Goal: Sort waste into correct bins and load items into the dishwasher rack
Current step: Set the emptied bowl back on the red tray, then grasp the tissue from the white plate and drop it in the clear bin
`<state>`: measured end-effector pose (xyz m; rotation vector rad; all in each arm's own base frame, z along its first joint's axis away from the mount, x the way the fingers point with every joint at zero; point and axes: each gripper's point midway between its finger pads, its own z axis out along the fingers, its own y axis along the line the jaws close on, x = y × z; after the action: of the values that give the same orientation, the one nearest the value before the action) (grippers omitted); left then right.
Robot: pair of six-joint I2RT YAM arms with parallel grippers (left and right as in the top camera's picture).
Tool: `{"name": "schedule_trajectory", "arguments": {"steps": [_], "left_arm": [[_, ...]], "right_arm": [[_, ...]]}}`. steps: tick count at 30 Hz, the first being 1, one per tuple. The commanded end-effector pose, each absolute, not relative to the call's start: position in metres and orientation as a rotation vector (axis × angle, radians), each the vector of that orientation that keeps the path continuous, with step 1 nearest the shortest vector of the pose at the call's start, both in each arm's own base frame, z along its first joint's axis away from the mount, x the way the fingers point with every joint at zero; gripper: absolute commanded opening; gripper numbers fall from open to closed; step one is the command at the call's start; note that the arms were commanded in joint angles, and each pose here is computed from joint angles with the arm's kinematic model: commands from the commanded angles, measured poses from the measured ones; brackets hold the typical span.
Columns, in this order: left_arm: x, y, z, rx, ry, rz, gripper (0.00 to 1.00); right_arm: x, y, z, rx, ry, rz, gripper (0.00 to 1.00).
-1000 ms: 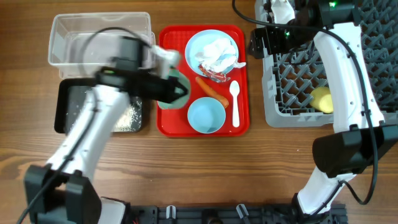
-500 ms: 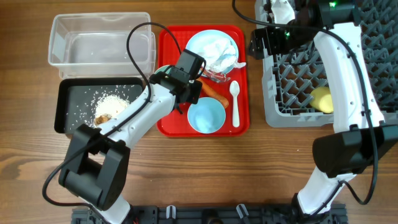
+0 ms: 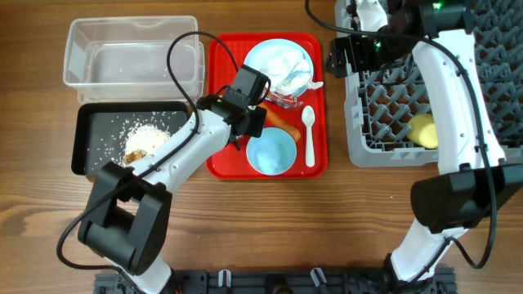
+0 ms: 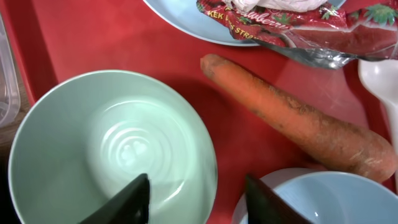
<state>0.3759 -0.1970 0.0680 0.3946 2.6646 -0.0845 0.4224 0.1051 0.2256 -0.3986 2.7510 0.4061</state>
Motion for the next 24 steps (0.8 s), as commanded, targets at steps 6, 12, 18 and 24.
{"name": "schedule_trajectory", "arguments": {"steps": [6, 12, 18, 24], "left_arm": [[0.390, -0.211, 0.127, 0.234, 2.588, -0.213, 0.77], [0.383, -0.226, 0.165, 0.199, 2.534, -0.392, 0.78], [0.391, -0.223, 0.205, 0.178, 2.488, -0.405, 0.80], [0.424, -0.213, 0.274, 0.193, 2.353, -0.390, 0.85]], "right_arm": [[0.426, 0.105, 0.242, -0.396, 2.693, 0.392, 1.00], [0.434, 0.105, 0.245, -0.395, 2.660, 0.388, 1.00], [0.435, 0.105, 0.246, -0.354, 2.664, 0.397, 1.00], [0.445, 0.088, 0.250, -0.162, 2.657, 0.415, 1.00]]}}
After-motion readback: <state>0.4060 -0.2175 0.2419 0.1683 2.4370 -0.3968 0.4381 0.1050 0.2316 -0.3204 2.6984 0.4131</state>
